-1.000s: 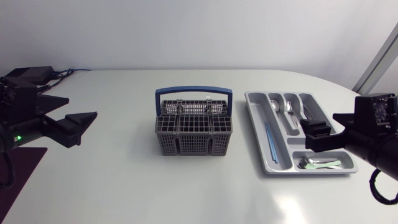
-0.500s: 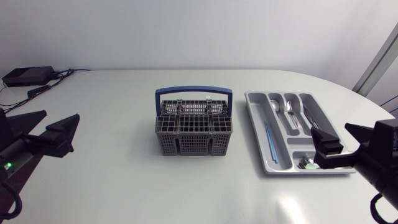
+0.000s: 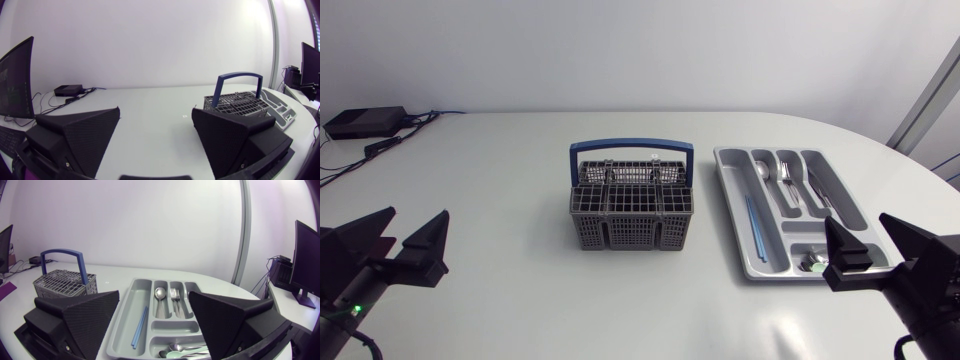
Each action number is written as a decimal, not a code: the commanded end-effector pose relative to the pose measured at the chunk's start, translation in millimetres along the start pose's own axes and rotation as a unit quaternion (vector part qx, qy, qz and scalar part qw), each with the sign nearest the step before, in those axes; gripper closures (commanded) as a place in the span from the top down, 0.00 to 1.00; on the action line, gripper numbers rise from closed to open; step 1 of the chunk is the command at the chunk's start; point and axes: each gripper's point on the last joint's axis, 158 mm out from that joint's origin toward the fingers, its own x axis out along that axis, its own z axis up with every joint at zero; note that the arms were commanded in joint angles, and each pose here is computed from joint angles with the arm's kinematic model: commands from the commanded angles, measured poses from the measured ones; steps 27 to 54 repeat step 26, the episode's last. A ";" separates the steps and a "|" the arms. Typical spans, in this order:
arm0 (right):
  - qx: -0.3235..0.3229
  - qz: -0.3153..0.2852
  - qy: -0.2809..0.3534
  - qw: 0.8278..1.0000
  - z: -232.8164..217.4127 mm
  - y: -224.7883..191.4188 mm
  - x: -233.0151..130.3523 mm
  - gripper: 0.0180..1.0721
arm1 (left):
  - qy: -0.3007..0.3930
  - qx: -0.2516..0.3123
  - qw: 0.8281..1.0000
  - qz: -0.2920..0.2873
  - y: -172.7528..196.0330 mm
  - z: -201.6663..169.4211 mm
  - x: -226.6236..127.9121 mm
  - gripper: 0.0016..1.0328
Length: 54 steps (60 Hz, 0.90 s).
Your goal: Unload the cutlery basket into the drawer organizer.
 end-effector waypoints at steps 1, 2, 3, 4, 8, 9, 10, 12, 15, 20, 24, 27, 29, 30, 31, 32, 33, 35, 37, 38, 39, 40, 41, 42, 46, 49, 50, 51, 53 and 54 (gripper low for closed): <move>0.014 -0.004 -0.012 1.000 -8.3 -2.2 0.5 0.95 | -0.011 -0.014 1.000 0.003 -0.3 -8.4 -0.3 0.96; 0.015 -0.004 -0.015 1.000 -8.9 -2.5 0.3 0.95 | -0.013 -0.015 1.000 0.004 -0.1 -9.6 -0.5 0.96; 0.016 -0.004 -0.017 1.000 -9.3 -2.8 0.3 0.95 | -0.015 -0.015 1.000 0.004 0.1 -10.4 -0.6 0.96; 0.017 -0.005 -0.021 1.000 -9.9 -3.1 0.1 0.95 | -0.017 -0.015 1.000 0.005 0.3 -11.6 -0.8 0.96; 0.019 -0.006 -0.029 0.999 -11.4 -3.9 0.0 0.95 | -0.024 -0.017 1.000 0.009 1.0 -15.8 -1.3 0.96; 0.019 -0.006 -0.029 0.999 -11.4 -3.9 0.0 0.95 | -0.027 -0.018 0.999 0.010 1.2 -16.9 -1.4 0.96; 0.019 -0.006 -0.029 0.999 -11.4 -3.9 0.0 0.95 | -0.029 -0.018 0.999 0.011 1.5 -18.4 -1.5 0.96; 0.019 -0.006 -0.029 0.999 -11.4 -3.9 0.0 0.95 | -0.033 -0.019 0.999 0.012 1.8 -20.2 -1.6 0.96; 0.019 -0.006 -0.029 0.999 -11.4 -3.9 0.0 0.95 | -0.035 -0.020 0.999 0.013 2.1 -21.6 -1.6 0.96; 0.019 -0.006 -0.029 0.999 -11.4 -3.9 0.0 0.95 | -0.035 -0.020 0.999 0.013 2.1 -21.6 -1.6 0.96; 0.019 -0.006 -0.029 0.999 -11.4 -3.9 0.0 0.95 | -0.035 -0.020 0.999 0.013 2.1 -21.6 -1.6 0.96; 0.019 -0.006 -0.029 0.999 -11.4 -3.9 0.0 0.95 | -0.035 -0.020 0.999 0.013 2.1 -21.6 -1.6 0.96; 0.019 -0.006 -0.029 0.999 -11.4 -3.9 0.0 0.95 | -0.035 -0.020 0.999 0.013 2.1 -21.6 -1.6 0.96; 0.019 -0.006 -0.029 0.999 -11.4 -3.9 0.0 0.95 | -0.035 -0.020 0.999 0.013 2.1 -21.6 -1.6 0.96; 0.019 -0.006 -0.029 0.999 -11.4 -3.9 0.0 0.95 | -0.035 -0.020 0.999 0.013 2.1 -21.6 -1.6 0.96; 0.019 -0.006 -0.029 0.999 -11.4 -3.9 0.0 0.95 | -0.035 -0.020 0.999 0.013 2.1 -21.6 -1.6 0.96; 0.019 -0.006 -0.029 0.999 -11.4 -3.9 0.0 0.95 | -0.035 -0.020 0.999 0.013 2.1 -21.6 -1.6 0.96; 0.019 -0.006 -0.029 0.999 -11.4 -3.9 0.0 0.95 | -0.035 -0.020 0.999 0.013 2.1 -21.6 -1.6 0.96; 0.019 -0.006 -0.029 0.999 -11.4 -3.9 0.0 0.95 | -0.035 -0.020 0.999 0.013 2.1 -21.6 -1.6 0.96; 0.019 -0.006 -0.029 0.999 -11.4 -3.9 0.0 0.95 | -0.035 -0.020 0.999 0.013 2.1 -21.6 -1.6 0.96; 0.019 -0.006 -0.029 0.999 -11.4 -3.9 0.0 0.95 | -0.035 -0.020 0.999 0.013 2.1 -21.6 -1.6 0.96; 0.019 -0.006 -0.029 0.999 -11.4 -3.9 0.0 0.95 | -0.035 -0.020 0.999 0.013 2.1 -21.6 -1.6 0.96; 0.019 -0.006 -0.029 0.999 -11.4 -3.9 0.0 0.95 | -0.035 -0.020 0.999 0.013 2.1 -21.6 -1.6 0.96; 0.019 -0.006 -0.029 0.999 -11.4 -3.9 0.0 0.95 | -0.035 -0.020 0.999 0.013 2.1 -21.6 -1.6 0.96; 0.019 -0.006 -0.029 0.999 -11.4 -3.9 0.0 0.95 | -0.035 -0.020 0.999 0.013 2.1 -21.6 -1.6 0.96; 0.019 -0.006 -0.029 0.999 -11.4 -3.9 0.0 0.95 | -0.035 -0.020 0.999 0.013 2.1 -21.6 -1.6 0.96; 0.019 -0.006 -0.029 0.999 -11.4 -3.9 0.0 0.95 | -0.035 -0.020 0.999 0.013 2.1 -21.6 -1.6 0.96; 0.019 -0.006 -0.029 0.999 -11.4 -3.9 0.0 0.95 | -0.035 -0.020 0.999 0.013 2.1 -21.6 -1.6 0.96; 0.019 -0.006 -0.029 0.999 -11.4 -3.9 0.0 0.95 | -0.035 -0.020 0.999 0.013 2.1 -21.6 -1.6 0.96; 0.019 -0.006 -0.029 0.999 -11.4 -3.9 0.0 0.95 | -0.035 -0.020 0.999 0.013 2.1 -21.6 -1.6 0.96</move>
